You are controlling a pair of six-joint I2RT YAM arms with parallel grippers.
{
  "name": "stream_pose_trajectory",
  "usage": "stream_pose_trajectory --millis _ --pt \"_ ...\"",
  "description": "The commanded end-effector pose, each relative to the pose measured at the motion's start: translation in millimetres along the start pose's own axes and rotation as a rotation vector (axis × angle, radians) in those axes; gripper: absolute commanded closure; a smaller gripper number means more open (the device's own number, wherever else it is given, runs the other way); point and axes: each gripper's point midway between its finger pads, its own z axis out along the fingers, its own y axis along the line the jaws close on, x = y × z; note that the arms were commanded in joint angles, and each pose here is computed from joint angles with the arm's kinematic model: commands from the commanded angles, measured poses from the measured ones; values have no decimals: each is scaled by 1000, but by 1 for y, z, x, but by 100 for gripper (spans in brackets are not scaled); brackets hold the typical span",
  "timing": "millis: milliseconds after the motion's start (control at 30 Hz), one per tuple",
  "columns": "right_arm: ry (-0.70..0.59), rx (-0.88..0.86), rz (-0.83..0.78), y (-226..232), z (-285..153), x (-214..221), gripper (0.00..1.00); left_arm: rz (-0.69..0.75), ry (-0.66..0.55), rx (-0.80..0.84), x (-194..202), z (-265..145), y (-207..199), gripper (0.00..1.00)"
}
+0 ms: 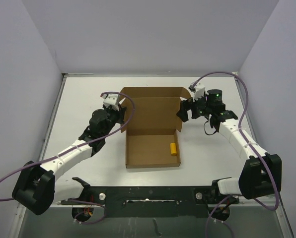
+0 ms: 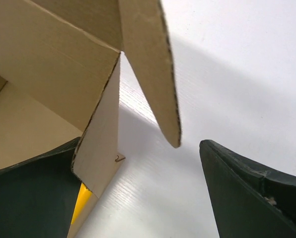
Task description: Fold the paper box
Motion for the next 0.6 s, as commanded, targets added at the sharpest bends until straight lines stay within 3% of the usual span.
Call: stream_pose_trajectory --millis 0,200,333,567 --pt "-87 60 -65 -10 -14 -34 2 6 -108 3 -39 -4 -4 100" --pt "-50 -83 -145 9 -13 -29 2 6 -109 0 -41 -5 -5 100" --pt "-57 -160 -100 16 -15 -30 2 6 -108 -6 -41 -5 -5 100" --pt "-75 -105 -104 12 -16 -38 2 6 -106 -6 -42 -3 -6 100"
